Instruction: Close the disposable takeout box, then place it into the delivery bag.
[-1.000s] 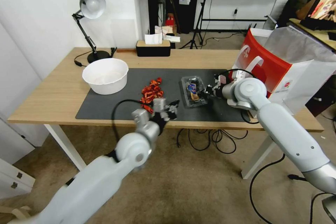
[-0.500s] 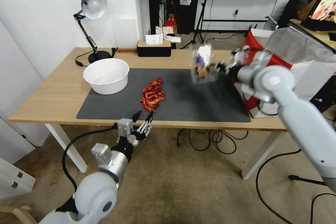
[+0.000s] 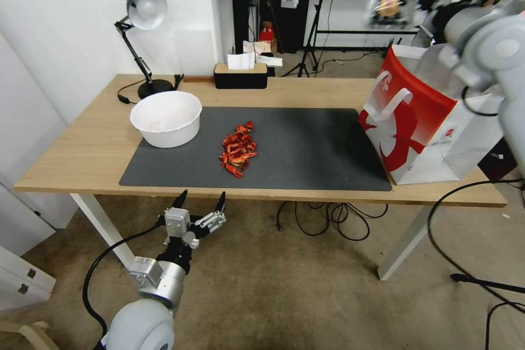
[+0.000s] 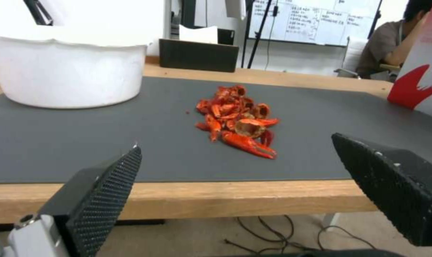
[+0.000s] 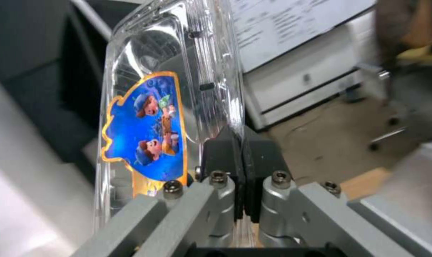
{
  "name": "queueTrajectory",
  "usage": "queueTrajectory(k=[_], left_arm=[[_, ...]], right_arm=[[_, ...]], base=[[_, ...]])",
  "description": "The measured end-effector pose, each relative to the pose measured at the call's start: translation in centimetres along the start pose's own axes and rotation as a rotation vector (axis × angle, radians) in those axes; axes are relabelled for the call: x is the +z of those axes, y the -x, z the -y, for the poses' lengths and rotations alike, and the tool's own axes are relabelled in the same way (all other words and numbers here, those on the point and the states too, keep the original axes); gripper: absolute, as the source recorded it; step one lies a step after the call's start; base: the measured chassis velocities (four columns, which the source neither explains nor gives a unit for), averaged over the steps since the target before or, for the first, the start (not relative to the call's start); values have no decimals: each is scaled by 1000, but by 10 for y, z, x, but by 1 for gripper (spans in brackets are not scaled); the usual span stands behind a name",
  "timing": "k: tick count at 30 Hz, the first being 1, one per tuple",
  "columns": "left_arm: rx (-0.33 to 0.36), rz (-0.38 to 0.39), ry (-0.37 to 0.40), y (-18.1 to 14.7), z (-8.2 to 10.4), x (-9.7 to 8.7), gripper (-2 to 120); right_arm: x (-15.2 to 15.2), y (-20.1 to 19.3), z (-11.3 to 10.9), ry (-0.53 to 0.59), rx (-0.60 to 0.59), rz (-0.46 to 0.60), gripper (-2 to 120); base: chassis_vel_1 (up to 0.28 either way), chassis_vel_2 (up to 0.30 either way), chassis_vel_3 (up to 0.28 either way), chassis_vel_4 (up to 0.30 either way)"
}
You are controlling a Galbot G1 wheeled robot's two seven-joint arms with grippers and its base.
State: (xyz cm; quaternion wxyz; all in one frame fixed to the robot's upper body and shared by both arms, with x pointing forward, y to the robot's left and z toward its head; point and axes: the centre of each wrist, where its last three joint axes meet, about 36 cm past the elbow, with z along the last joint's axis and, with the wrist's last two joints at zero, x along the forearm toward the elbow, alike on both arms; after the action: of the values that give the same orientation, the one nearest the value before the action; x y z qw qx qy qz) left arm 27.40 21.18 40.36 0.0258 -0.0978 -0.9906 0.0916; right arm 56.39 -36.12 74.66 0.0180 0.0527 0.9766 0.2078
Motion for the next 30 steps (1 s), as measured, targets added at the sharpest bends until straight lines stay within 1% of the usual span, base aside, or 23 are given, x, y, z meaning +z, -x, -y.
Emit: queueTrajectory(k=[1,2,3,6,7,9,10,11,13,15,21,22,23,24,27,28,29,30], left_arm=[[1,-1,-2,1,1,1,100],[3,-4,-6,1,2,2,100],[3,-4,-6,1,2,2,100],[6,-12,-11,3,4,5,100],[6,-12,-11,3,4,5,100],[4,-23,-12,4,4,10,100],[4,-25,-12,5,3,11,100],[4,-25,-12,5,3,11,100],[5,-29,-18,6,3,13,100],[7,-29,-25,7,3,12,100],[10,-37,-34,8,4,13,100],[10,-40,-36,7,4,15,100],[10,-42,-39,7,5,15,100],[10,-42,-39,7,5,15,100],[8,-46,-45,6,7,17,100],[8,-46,-45,6,7,17,100],[7,-48,-46,5,7,17,100],[6,-48,-47,5,7,18,100]], right_arm=[[2,0,3,-16,13,2,0],[7,1,12,-56,42,10,0],[7,1,12,-56,42,10,0],[19,-2,34,-149,93,32,0],[19,-2,34,-149,93,32,0],[33,-7,52,-217,127,45,0],[36,-9,56,-227,132,45,0],[36,-9,56,-227,132,45,0],[48,-15,65,-246,148,35,0],[57,-19,69,-251,152,20,0],[64,-26,72,-258,162,3,0],[65,-27,73,-259,165,0,1],[65,-27,73,-255,164,-5,6],[65,-27,73,-255,164,-5,6],[64,-29,73,-241,158,-16,19],[64,-29,73,-241,158,-16,19],[63,-29,72,-238,157,-18,26],[63,-29,72,-237,156,-18,29]], base=[[0,0,0,0],[0,0,0,0],[0,0,0,0],[0,0,0,0],[0,0,0,0],[0,0,0,0],[0,0,0,0],[0,0,0,0],[0,0,0,0],[0,0,0,0],[0,0,0,0],[0,0,0,0],[0,0,0,0],[0,0,0,0],[0,0,0,0],[0,0,0,0],[0,0,0,0],[0,0,0,0]])
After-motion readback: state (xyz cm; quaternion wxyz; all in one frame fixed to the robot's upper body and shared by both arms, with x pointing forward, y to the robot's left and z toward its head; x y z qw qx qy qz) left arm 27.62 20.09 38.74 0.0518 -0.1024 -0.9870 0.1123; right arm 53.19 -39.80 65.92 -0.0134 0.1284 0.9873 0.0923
